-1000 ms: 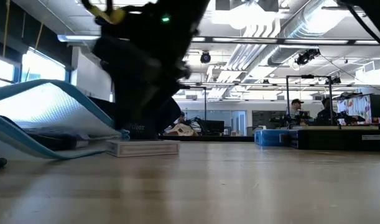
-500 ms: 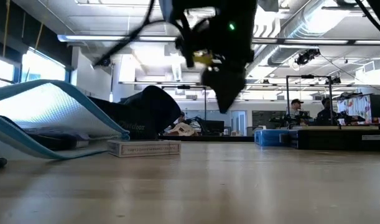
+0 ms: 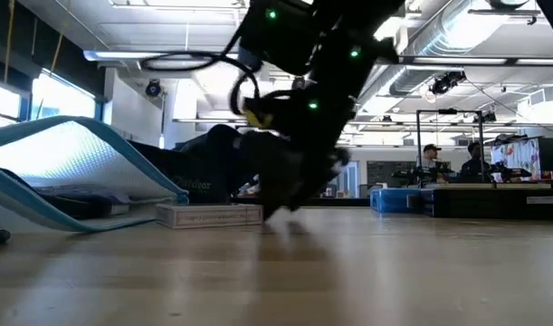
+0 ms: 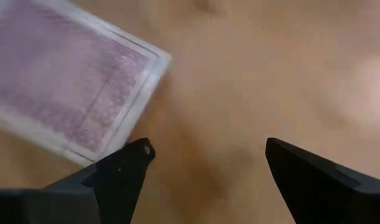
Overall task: Unpack backpack
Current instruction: Put the red game card into the transparent zip bag
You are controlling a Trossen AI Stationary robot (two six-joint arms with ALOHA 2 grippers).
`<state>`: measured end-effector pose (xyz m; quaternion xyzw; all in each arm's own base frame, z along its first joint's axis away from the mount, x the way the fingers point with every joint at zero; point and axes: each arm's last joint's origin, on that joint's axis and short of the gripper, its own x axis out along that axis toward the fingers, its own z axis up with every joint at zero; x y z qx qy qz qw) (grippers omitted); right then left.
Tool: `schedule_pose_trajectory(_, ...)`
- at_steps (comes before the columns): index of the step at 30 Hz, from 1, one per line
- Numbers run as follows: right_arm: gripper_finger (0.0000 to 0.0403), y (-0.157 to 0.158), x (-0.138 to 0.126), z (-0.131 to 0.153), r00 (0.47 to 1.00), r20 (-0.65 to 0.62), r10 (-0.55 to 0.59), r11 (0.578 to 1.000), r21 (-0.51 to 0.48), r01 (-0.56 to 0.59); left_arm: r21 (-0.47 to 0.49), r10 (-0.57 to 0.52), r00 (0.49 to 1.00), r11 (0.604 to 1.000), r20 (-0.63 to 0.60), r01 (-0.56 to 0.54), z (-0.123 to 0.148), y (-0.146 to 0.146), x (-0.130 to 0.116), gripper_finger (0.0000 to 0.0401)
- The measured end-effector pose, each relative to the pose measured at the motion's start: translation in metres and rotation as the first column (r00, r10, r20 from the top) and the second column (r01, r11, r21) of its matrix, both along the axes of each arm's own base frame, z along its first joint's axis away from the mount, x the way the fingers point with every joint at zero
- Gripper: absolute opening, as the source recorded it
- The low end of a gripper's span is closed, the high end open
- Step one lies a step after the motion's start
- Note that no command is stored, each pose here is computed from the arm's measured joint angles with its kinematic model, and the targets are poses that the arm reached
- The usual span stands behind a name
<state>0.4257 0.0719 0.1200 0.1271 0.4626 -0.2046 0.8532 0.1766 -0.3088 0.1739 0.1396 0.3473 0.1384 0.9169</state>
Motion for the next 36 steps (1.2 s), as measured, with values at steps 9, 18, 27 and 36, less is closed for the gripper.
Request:
schedule_pose_trajectory(9,0.0298,0.027,0.057,-0.014,0.919,0.373,0.132,0.961,0.177,-0.210,0.010,-0.003,1.000,1.000,0.003,0.003,0.000,0.000,0.000,0.0074)
schedule_pose_trajectory(18,0.0298,0.044,0.083,0.016,0.923,0.186,0.336,0.930,0.087,-0.356,0.002,-0.004,1.000,1.000,0.002,0.004,0.000,-0.001,-0.001,0.0074)
schedule_pose_trajectory(27,0.0298,0.082,0.069,0.036,0.864,0.019,0.502,0.864,-0.039,-0.501,-0.002,-0.004,1.000,1.000,-0.001,0.004,0.000,-0.001,-0.001,0.0074)
schedule_pose_trajectory(36,0.0299,0.080,0.078,0.019,0.793,0.033,0.608,0.794,-0.050,-0.606,-0.004,-0.004,1.000,1.000,0.000,0.004,0.000,-0.001,-0.001,0.0074)
